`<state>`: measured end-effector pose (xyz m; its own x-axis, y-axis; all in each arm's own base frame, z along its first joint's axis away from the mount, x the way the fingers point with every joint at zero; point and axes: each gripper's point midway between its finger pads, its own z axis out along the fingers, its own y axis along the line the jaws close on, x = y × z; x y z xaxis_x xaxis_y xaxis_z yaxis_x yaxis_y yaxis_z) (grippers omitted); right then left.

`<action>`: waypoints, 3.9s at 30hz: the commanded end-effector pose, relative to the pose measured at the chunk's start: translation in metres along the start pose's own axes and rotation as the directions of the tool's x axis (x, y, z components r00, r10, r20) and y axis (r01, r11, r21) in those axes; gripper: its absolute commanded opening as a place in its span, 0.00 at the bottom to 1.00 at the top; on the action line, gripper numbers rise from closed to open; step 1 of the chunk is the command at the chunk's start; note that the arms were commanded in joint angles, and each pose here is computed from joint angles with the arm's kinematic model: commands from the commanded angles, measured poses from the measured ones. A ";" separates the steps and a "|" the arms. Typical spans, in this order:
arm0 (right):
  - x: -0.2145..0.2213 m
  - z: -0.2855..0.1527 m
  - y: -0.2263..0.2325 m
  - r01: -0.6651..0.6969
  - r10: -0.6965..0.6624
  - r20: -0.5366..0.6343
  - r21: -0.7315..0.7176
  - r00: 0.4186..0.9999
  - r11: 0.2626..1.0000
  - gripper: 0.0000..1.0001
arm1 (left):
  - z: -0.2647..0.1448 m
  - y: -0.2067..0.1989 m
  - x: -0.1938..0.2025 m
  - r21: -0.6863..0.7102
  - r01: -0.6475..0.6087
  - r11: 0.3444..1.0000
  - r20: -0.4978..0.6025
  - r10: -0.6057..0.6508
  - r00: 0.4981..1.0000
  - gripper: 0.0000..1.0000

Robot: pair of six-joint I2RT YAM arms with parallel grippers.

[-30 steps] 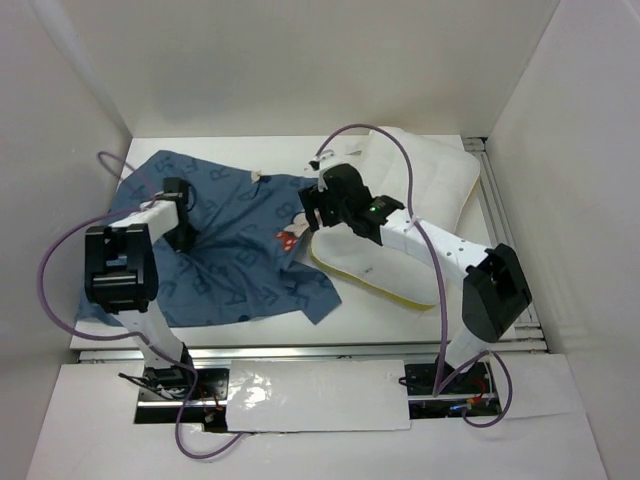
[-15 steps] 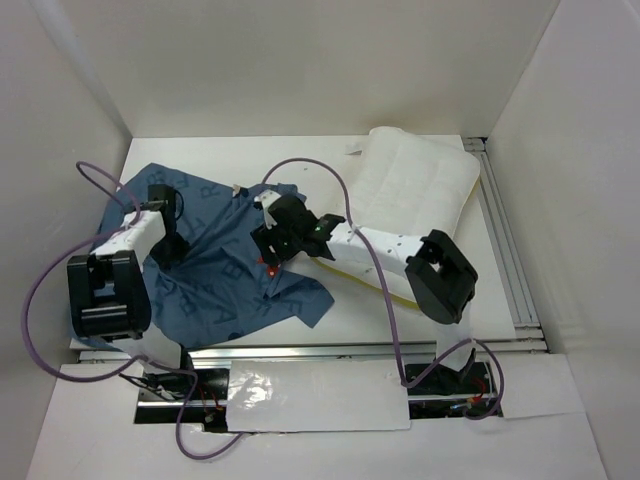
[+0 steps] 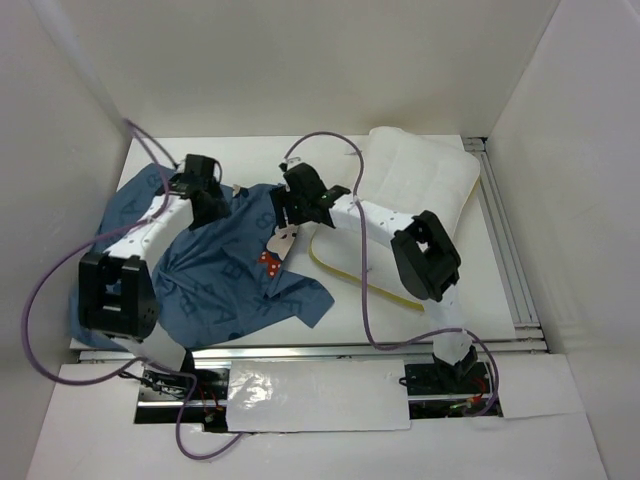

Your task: Put the pillow into the pillowcase

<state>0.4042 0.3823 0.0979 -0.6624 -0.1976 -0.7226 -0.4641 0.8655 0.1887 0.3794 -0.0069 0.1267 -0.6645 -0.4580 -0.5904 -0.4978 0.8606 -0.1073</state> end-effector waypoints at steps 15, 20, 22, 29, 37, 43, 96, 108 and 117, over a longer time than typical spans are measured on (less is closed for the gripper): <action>-0.002 0.047 -0.018 -0.078 0.071 -0.083 -0.083 0.994 0.993 0.15 | 0.101 -0.087 0.049 0.092 -0.224 0.970 -0.174 0.237 0.956 0.54; -0.038 0.029 -0.029 -0.032 0.032 0.010 -0.005 0.999 0.999 0.00 | 0.119 -0.078 0.044 0.058 -0.205 0.977 -0.186 0.213 0.959 0.00; -0.054 0.019 -0.044 -0.007 0.004 0.045 0.063 0.999 0.998 0.00 | 0.129 -0.074 0.046 0.024 -0.218 0.976 -0.201 0.219 0.955 0.00; -0.107 -0.007 -0.127 -0.030 0.008 0.141 0.151 0.990 0.988 0.00 | 0.162 -0.053 0.019 -0.137 -0.191 0.972 -0.190 0.164 0.968 0.00; -0.162 0.004 -0.199 0.114 -0.170 0.248 0.225 0.954 0.968 0.00 | 0.196 -0.035 -0.015 -0.211 -0.191 0.959 -0.175 0.156 0.972 0.00; -0.173 0.042 -0.258 0.117 -0.217 0.301 0.316 0.929 0.941 0.34 | 0.208 -0.050 -0.049 -0.148 -0.138 0.979 -0.131 0.119 0.984 0.00; 0.080 -0.104 0.007 -0.134 0.135 -0.116 0.014 0.984 0.991 0.94 | 0.026 -0.031 0.184 0.123 -0.181 0.976 -0.355 0.213 0.910 0.94; 0.117 -0.042 0.019 -0.223 0.229 -0.132 0.059 0.964 0.973 0.60 | 0.016 -0.021 0.190 0.112 -0.169 0.979 -0.321 0.197 0.926 0.94; 0.126 -0.111 -0.065 -0.248 0.278 -0.023 0.383 0.960 0.890 0.00 | 0.010 0.006 0.201 0.064 -0.153 0.986 -0.311 0.166 0.936 0.94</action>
<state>0.2823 0.3002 0.0438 -0.8204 -0.0399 -0.5703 -0.1673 0.9707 0.1727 0.2899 -0.1045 0.0202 -0.8403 -0.3363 -0.4252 -0.3063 0.9417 -0.1393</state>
